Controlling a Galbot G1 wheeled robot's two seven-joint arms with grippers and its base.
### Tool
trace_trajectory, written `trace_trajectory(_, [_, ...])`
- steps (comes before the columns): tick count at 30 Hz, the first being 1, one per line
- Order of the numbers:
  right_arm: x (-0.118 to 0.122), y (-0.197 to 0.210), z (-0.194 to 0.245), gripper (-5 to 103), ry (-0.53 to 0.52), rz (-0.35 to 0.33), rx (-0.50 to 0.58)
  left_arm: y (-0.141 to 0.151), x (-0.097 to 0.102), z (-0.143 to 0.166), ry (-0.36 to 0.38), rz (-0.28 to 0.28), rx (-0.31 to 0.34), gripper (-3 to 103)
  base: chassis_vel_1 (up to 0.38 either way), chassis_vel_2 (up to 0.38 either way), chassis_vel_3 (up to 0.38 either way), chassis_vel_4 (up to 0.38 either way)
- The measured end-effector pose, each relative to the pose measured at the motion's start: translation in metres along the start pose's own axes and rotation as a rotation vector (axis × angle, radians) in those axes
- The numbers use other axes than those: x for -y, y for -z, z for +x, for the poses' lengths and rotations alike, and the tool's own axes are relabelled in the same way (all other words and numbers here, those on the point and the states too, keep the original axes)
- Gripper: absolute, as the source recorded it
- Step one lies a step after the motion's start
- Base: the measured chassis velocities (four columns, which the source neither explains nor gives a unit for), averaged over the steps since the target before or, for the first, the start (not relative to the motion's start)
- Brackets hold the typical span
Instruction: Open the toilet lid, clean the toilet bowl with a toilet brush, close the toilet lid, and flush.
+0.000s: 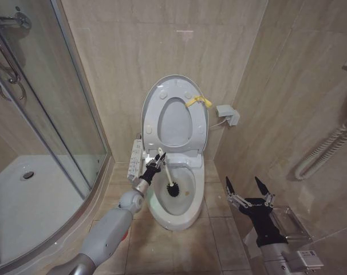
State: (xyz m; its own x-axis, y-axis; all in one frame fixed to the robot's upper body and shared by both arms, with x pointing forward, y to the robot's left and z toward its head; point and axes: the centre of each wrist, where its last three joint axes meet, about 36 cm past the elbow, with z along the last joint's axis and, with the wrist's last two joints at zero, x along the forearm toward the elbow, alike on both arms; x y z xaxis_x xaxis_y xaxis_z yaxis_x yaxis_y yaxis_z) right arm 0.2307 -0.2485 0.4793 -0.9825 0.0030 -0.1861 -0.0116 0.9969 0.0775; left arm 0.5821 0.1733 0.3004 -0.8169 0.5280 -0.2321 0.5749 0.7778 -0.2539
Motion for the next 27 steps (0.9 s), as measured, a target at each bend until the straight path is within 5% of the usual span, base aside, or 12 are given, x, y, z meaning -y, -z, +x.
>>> trace_trajectory(3, [0.0,0.0,0.0,100,0.0,0.0,0.0,-0.007,-0.006,0.005,-0.003,-0.018,-0.031,24,0.0,0.0,0.0,0.0])
trace_trajectory(10, [0.0,0.0,0.0,100,0.0,0.0,0.0,-0.015,-0.019,0.016,-0.098,-0.17,-0.118,24,0.0,0.0,0.0,0.0])
trace_trajectory(16, [0.0,0.0,0.0,100,0.0,0.0,0.0,-0.015,-0.015,0.031,-0.135,-0.226,-0.131,24,0.0,0.0,0.0,0.0])
trace_trajectory(23, [0.0,0.0,0.0,100,0.0,0.0,0.0,-0.031,-0.005,0.062,-0.074,-0.205,-0.145,24,0.0,0.0,0.0,0.0])
trace_trajectory(27, [0.0,0.0,0.0,100,0.0,0.0,0.0,-0.038,0.003,0.069,0.011,-0.111,-0.128,24,0.0,0.0,0.0,0.0])
